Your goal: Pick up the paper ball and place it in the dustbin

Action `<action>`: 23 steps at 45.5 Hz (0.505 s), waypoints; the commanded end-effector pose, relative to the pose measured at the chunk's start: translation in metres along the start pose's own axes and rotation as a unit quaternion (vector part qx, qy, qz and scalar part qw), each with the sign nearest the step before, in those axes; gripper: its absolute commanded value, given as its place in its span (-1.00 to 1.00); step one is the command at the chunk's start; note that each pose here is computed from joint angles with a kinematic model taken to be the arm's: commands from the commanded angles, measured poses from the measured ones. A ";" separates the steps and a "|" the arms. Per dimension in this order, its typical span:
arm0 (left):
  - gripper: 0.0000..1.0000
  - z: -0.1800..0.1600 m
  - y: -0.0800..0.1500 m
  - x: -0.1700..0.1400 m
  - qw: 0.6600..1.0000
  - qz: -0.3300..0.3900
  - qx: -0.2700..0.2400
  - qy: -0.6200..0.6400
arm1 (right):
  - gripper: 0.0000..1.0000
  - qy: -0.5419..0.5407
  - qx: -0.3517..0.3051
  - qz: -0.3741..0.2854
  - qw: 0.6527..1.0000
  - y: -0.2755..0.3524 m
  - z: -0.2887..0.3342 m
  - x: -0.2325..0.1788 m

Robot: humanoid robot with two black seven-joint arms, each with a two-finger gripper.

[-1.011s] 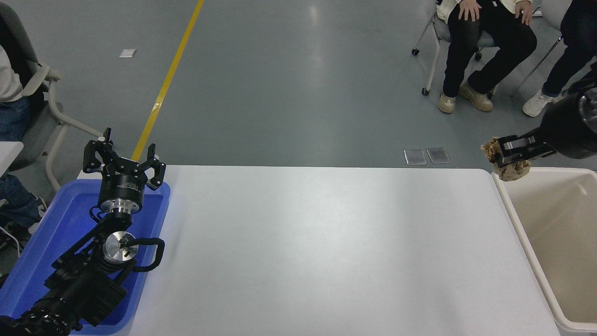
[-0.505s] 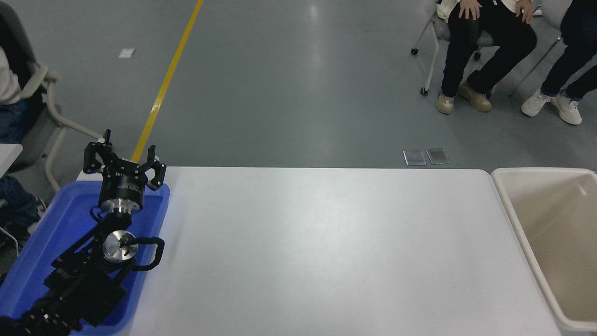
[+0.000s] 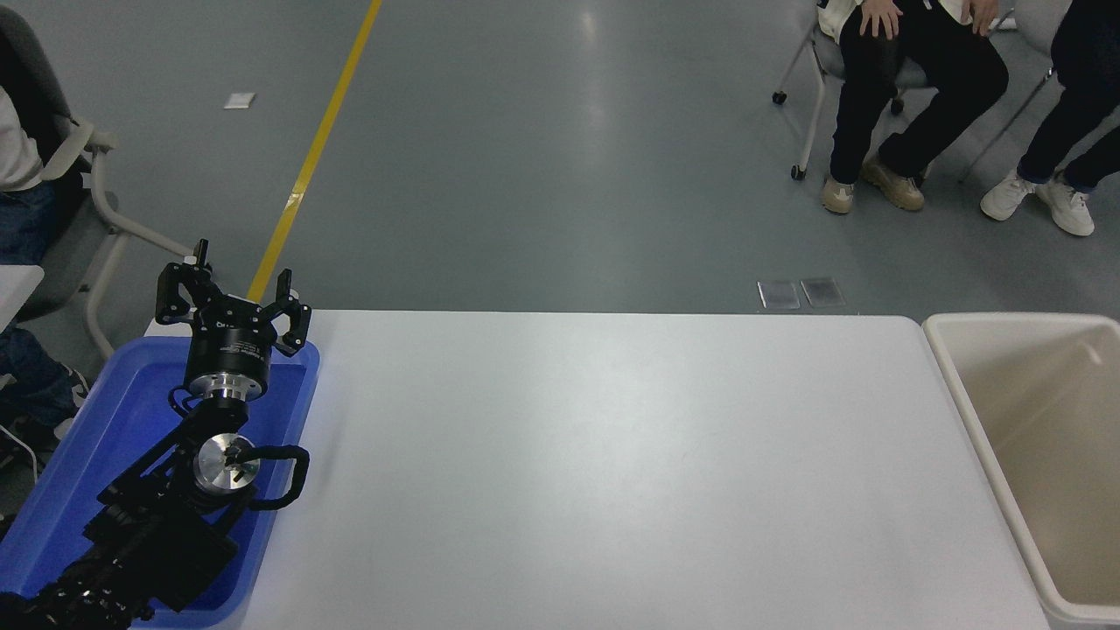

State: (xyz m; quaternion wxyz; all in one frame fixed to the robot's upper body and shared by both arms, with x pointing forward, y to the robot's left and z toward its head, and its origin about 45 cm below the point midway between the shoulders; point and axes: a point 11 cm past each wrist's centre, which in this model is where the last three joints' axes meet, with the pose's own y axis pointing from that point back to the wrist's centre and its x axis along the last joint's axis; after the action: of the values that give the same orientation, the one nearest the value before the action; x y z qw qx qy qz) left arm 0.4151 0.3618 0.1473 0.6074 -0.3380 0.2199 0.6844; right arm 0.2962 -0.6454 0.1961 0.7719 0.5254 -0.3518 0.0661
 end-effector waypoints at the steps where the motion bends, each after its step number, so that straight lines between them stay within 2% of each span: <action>1: 0.98 0.000 0.000 0.000 1.000 0.000 -0.001 0.000 | -1.00 -0.068 0.001 0.030 0.997 -0.026 -0.008 -0.040; 15: 0.98 0.000 0.000 0.000 1.000 0.001 -0.001 0.000 | -1.00 -0.181 0.011 0.057 0.982 -0.044 -0.046 -0.058; 23: 0.98 0.001 0.000 0.000 1.000 0.000 -0.002 0.000 | -1.00 -0.263 0.022 0.047 0.964 -0.052 -0.071 -0.074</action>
State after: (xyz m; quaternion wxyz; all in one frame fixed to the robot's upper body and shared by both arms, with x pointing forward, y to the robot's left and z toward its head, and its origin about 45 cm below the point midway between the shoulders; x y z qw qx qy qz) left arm 0.4151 0.3621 0.1475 0.6066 -0.3386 0.2193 0.6850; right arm 0.2978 -0.6118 0.1250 0.6905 0.5225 -0.4996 0.0223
